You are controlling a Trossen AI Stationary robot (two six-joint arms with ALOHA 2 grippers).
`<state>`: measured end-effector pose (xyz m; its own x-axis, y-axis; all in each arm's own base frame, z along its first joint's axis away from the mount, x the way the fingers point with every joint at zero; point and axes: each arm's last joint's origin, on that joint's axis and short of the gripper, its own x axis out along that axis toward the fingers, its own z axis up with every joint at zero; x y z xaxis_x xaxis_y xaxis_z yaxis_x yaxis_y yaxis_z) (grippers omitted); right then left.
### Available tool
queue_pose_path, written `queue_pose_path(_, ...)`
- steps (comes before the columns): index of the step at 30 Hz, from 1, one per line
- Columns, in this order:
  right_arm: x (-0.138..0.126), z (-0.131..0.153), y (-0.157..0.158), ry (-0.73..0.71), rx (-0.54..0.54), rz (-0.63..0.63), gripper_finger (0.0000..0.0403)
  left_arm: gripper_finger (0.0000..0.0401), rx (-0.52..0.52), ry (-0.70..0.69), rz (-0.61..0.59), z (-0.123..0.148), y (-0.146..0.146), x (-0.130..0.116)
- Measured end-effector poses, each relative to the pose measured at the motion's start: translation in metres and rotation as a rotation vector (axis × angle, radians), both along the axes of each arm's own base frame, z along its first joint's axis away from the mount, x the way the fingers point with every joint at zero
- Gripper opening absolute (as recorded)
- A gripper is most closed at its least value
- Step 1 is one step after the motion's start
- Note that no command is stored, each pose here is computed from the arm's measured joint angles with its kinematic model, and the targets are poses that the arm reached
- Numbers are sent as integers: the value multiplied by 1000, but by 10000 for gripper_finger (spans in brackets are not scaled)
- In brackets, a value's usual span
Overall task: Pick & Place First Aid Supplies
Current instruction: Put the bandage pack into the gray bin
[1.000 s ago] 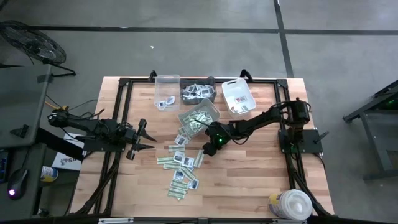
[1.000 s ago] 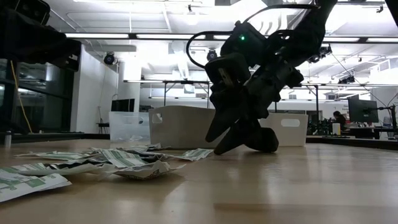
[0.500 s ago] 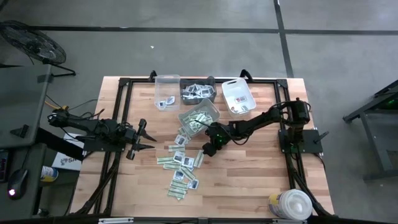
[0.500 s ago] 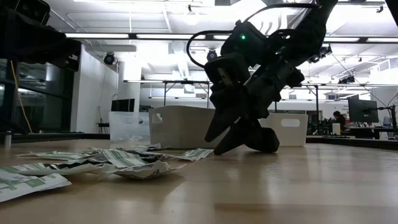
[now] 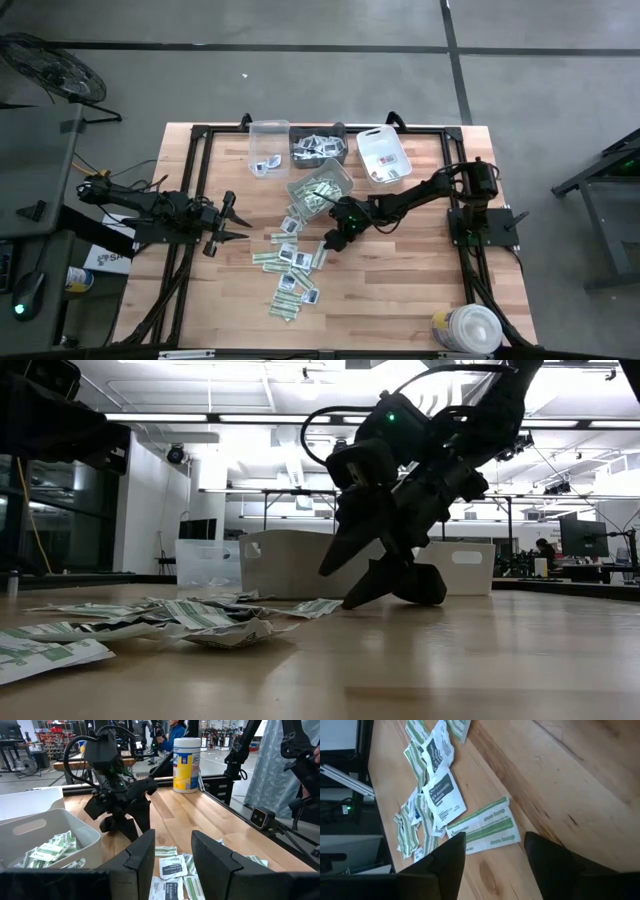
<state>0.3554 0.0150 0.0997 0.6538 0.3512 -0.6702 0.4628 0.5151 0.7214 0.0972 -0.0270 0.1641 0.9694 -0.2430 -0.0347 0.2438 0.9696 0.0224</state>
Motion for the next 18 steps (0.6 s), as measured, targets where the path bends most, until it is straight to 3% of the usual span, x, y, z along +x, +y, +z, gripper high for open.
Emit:
queue_pose_path(13,22,-7,5,10,41,25,200,128,0,0,0,0,0,0)
queue_pose_path(18,20,-9,6,47,17,-1,166,128,0,0,0,0,0,0)
